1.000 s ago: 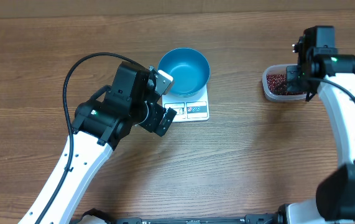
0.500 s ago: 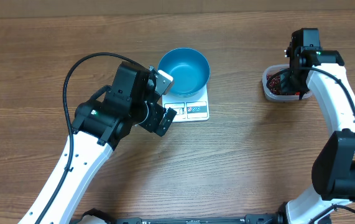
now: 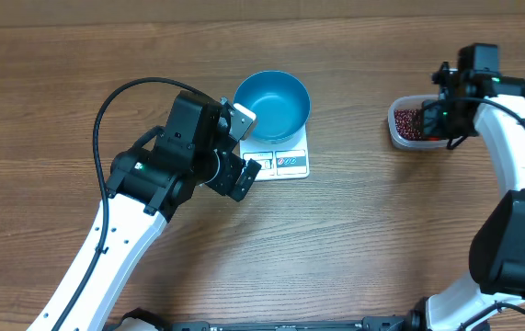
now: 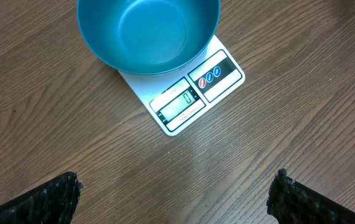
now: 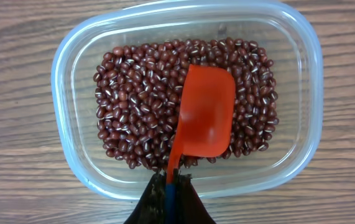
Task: Scoop item into bowl and weigh 150g on scale
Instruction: 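Dip the red scoop into the beans and scoop them up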
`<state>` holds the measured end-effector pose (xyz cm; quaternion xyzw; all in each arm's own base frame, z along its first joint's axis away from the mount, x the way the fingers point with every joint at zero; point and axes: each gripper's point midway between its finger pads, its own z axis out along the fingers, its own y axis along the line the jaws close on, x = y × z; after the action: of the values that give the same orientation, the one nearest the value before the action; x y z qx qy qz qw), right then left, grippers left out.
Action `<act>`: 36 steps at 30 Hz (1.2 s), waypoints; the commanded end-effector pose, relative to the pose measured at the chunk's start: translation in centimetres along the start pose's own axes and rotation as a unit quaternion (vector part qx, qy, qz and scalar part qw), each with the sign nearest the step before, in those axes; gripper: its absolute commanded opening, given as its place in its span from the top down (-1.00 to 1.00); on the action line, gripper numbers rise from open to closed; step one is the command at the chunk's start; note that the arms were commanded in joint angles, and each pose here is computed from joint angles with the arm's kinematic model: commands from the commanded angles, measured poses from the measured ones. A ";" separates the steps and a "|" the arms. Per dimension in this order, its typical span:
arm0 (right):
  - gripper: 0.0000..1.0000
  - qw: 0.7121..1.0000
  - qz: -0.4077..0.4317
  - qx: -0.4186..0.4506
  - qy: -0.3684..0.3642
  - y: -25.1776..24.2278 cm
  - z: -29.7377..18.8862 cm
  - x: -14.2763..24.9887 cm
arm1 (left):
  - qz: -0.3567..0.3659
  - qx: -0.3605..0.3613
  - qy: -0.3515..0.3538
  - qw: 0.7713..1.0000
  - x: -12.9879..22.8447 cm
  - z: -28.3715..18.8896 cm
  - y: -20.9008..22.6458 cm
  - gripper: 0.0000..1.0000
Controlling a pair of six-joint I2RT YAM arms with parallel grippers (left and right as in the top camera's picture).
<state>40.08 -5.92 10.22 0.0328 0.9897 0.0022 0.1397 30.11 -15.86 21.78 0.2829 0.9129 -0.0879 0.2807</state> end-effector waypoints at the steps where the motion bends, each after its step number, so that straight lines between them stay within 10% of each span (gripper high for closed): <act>1: 0.93 0.997 0.019 -0.075 -0.006 0.6 -0.2 -0.4 | 0.009 -0.004 0.001 1.000 0.2 0.0 0.1 -0.99; 36: 0.93 0.988 0.036 -0.149 0.017 1.7 1.3 0.5 | 0.009 -0.004 0.001 1.000 0.2 0.0 0.1 -0.99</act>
<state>39.82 -4.93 9.56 0.0523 0.9805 0.1338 0.1345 30.12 -15.86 21.78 0.2829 0.9129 -0.0880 0.2808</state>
